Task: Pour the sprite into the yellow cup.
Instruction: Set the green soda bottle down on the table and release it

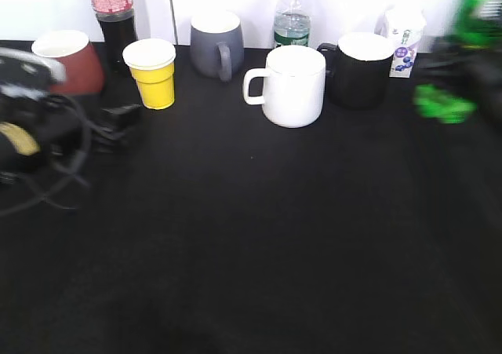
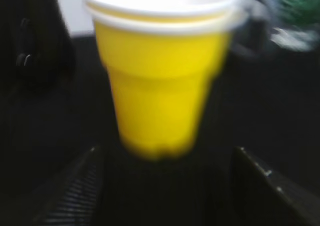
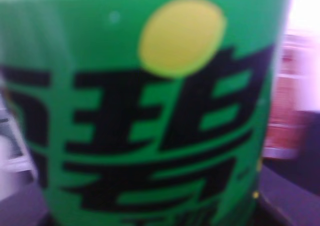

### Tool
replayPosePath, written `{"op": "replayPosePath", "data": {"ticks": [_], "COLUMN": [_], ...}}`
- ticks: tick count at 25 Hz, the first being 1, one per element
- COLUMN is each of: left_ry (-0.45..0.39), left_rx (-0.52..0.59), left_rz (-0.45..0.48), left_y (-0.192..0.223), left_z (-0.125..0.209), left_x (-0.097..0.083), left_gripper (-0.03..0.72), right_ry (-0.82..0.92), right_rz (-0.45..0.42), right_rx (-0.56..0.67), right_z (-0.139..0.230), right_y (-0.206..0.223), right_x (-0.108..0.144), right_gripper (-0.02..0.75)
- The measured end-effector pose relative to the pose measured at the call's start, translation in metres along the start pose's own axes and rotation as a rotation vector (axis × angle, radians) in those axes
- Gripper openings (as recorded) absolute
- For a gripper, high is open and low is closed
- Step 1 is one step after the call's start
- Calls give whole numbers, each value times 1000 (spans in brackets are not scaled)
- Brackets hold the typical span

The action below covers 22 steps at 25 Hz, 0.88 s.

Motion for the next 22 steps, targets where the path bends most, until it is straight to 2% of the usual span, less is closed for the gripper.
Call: {"op": "replayPosePath", "data": {"ticks": [3, 5, 9, 13, 15, 17, 18, 22], "left_ry": [34, 48, 71, 76, 76, 76, 76, 74], "left_rx": [47, 100, 128, 137, 139, 139, 139, 138], "left_rz": [-35, -53, -41, -27, -27, -27, -27, -28], "left_y": [-25, -39, -48, -47, -47, -47, -47, -47], "left_z": [-25, -31, -35, -34, -33, -33, -33, -33], "left_x": [6, 9, 3, -3, -3, -3, -3, -3], "left_gripper": [593, 591, 591, 588, 584, 584, 584, 584], "right_ry": [20, 36, 10, -11, -14, -15, -14, -12], "right_rz": [48, 33, -17, -43, -48, -49, -51, -43], "right_rx": [-5, 21, 43, 52, 55, 56, 48, 85], "right_z": [-4, 11, 40, 46, 46, 47, 45, 46], "right_y": [11, 33, 81, 109, 112, 111, 111, 87], "right_x": [-45, -55, -53, -52, -51, -51, -50, -51], "right_gripper": [458, 458, 458, 458, 481, 570, 591, 599]}}
Point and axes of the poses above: a point on each arm's last joint axis where the gripper is mounted, y pointing out along that axis toward the gripper, x along the wrist's bending axis when the last joint is at zero, z = x × y, the point moved 9 cm from there along y, pointing out along that axis toward the gripper, and after that the axes turned 8 degrees about y, right-handed, at the moved point
